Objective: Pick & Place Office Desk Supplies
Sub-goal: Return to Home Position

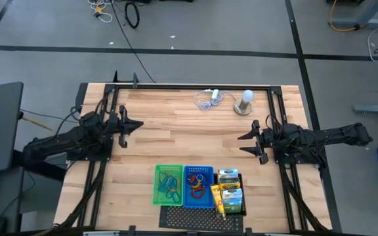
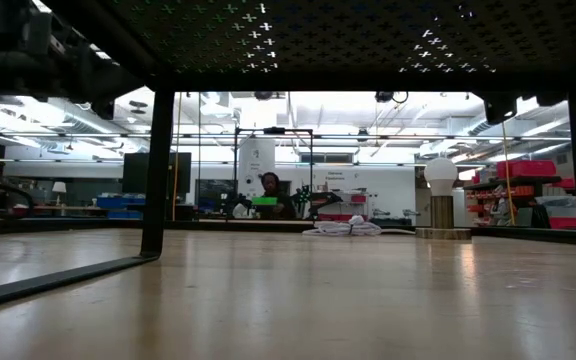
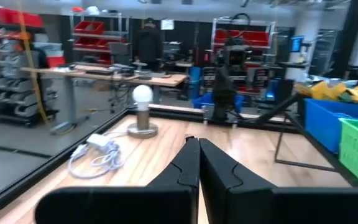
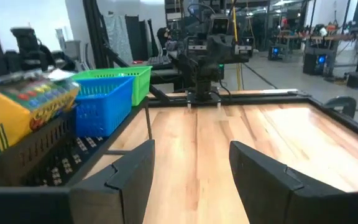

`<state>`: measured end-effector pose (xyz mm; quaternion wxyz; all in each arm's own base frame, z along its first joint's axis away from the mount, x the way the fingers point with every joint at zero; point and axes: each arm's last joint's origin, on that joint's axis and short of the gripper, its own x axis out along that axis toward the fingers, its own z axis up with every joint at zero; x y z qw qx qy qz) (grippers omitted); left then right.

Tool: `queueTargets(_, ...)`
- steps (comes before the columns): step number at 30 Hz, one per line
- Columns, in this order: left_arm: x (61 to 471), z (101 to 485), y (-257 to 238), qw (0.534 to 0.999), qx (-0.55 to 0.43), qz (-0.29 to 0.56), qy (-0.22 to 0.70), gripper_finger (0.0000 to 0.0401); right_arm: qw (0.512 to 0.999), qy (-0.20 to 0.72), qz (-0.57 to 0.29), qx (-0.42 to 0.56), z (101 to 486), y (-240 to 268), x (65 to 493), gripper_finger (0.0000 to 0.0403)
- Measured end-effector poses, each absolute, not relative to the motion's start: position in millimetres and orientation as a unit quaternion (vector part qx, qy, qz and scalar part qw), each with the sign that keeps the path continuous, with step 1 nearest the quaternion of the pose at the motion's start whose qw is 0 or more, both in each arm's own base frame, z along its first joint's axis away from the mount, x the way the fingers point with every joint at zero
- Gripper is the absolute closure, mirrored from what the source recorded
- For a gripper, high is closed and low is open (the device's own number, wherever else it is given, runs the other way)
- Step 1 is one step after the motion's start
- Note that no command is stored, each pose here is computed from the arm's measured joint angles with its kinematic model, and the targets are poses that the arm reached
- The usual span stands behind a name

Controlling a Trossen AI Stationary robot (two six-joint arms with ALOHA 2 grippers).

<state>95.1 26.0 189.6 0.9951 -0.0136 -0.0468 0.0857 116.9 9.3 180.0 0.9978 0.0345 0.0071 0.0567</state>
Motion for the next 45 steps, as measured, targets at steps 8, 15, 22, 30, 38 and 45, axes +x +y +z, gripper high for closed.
queueTargets(8,90,180,26,0.993,0.013,0.119,-0.003,0.0396,0.998,0.042,0.032,0.027,173,8,117,0.0188)
queueTargets(15,90,180,26,0.989,0.078,0.122,0.007,0.0396,0.998,0.046,0.018,0.026,172,7,117,0.0188)
queueTargets(22,90,180,25,0.990,0.096,0.104,0.008,0.0396,0.998,0.046,0.018,0.026,172,7,117,0.0188)
queueTargets(30,90,190,19,0.993,0.106,0.001,-0.052,0.0389,0.998,0.046,0.018,0.025,172,7,117,0.0188)
queueTargets(38,89,198,24,0.987,0.098,0.089,-0.090,0.0369,0.998,0.046,0.018,0.025,172,7,117,0.0188)
queueTargets(45,88,199,25,0.985,0.096,0.115,-0.090,0.0370,0.998,0.046,0.018,0.025,172,7,117,0.0188)
